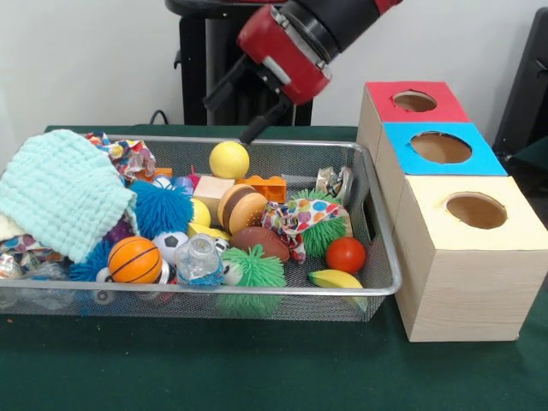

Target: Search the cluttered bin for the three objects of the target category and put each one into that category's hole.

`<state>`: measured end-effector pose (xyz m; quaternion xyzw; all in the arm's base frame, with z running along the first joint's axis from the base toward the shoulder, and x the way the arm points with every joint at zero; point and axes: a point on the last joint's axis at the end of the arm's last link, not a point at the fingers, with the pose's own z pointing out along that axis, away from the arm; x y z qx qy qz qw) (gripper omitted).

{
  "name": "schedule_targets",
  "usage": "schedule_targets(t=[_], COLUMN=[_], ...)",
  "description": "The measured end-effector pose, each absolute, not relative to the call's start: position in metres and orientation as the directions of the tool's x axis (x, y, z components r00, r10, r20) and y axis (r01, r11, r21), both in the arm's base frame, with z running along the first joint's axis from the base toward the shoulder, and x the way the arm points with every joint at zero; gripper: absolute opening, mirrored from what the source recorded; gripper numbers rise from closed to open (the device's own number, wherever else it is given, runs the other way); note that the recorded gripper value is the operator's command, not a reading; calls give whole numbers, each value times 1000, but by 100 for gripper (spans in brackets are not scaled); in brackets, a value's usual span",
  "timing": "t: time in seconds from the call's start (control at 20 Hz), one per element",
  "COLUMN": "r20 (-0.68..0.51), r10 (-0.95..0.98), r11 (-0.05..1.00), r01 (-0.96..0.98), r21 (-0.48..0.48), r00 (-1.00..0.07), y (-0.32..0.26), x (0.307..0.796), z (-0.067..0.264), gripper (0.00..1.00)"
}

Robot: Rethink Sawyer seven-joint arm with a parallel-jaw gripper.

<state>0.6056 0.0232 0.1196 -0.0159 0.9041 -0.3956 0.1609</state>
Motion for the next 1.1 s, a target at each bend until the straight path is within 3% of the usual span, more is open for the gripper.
schedule_targets(t=[0.2, 0.55, 1.1], r20=[-320, -386, -379], r10=[-126, -55, -72], r11=[659, 691, 656], r01=[162, 244, 243], r21=[-734, -680, -715], r00=[-939, -921, -922], y=[6, -45, -62], x=[606, 611, 607], z=[129, 118, 110], gripper=[100, 100, 100])
